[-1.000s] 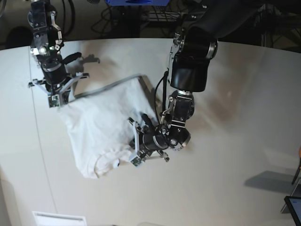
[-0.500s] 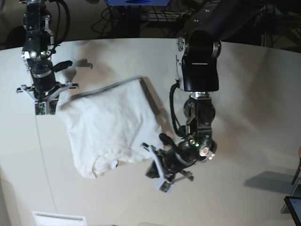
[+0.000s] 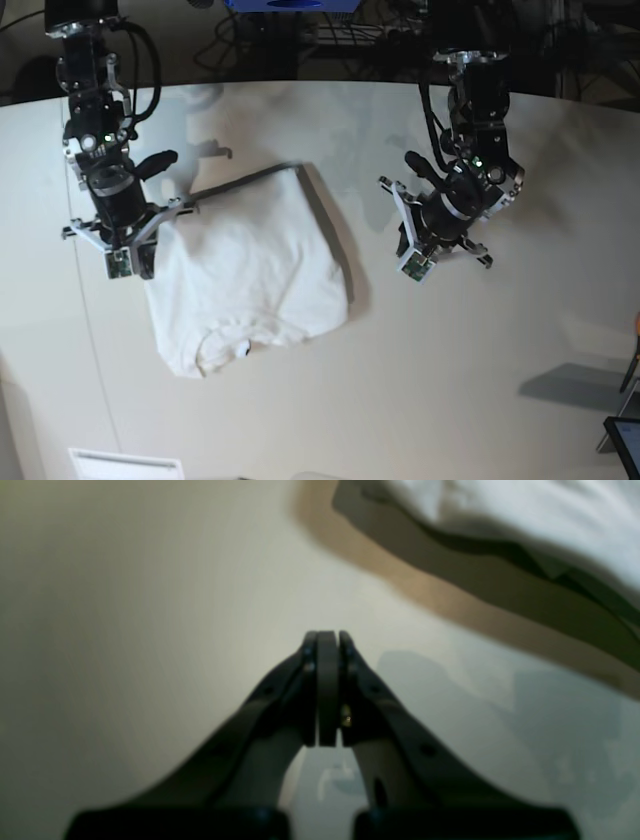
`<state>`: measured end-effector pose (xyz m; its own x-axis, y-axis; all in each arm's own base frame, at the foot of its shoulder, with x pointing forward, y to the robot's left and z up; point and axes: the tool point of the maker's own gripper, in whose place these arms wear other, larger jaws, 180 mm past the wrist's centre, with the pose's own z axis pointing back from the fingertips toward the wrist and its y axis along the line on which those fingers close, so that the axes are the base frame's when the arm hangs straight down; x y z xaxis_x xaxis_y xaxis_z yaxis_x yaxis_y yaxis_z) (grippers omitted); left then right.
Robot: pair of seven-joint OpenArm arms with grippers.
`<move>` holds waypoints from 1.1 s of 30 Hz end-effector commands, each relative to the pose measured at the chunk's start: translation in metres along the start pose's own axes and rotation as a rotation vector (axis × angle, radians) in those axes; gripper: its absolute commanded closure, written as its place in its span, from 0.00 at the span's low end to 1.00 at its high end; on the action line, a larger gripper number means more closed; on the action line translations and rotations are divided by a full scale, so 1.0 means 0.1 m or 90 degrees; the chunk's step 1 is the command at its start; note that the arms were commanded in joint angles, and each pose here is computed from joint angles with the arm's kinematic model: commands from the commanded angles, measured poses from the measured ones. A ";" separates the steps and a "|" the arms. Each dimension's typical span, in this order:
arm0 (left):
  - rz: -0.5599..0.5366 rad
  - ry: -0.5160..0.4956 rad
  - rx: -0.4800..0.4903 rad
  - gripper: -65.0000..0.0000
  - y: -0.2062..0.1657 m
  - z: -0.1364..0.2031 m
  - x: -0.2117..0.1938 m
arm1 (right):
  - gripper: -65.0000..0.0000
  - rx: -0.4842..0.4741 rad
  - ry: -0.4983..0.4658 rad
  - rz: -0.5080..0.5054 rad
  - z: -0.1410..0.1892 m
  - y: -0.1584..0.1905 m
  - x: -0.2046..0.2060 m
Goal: Fold the T-shirt properly
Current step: 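Raise the left gripper and reposition it beside the folded shirt, then push the shirt's side edge with the left gripper to square it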
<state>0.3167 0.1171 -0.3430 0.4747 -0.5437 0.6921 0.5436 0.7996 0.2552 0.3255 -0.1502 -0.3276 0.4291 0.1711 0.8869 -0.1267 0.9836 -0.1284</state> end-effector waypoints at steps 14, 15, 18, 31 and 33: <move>0.048 0.021 0.027 1.00 0.07 0.19 -0.33 | 0.98 -0.012 0.033 -0.009 0.02 -0.03 -0.68; 0.047 0.020 0.024 1.00 0.05 0.19 -0.33 | 0.98 -0.010 0.021 -0.009 0.06 -0.02 -0.61; 0.059 0.009 0.015 1.00 -0.03 0.16 -0.27 | 0.98 -0.004 -0.033 -0.006 0.15 0.02 -0.27; 0.065 -0.032 -0.101 1.00 -0.57 -0.38 0.26 | 0.98 -0.015 0.023 -0.005 -0.13 -0.07 -0.42; 0.070 -0.025 -0.110 1.00 -0.57 -0.46 0.27 | 0.98 -0.016 0.040 -0.007 -0.14 -0.07 -0.52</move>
<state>0.3197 0.0483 -0.3845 0.5462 -0.4601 0.7000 0.6062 0.7938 0.0488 0.3092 -0.1642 -0.3909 0.5263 0.1564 0.8358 -0.1014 0.9875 -0.1210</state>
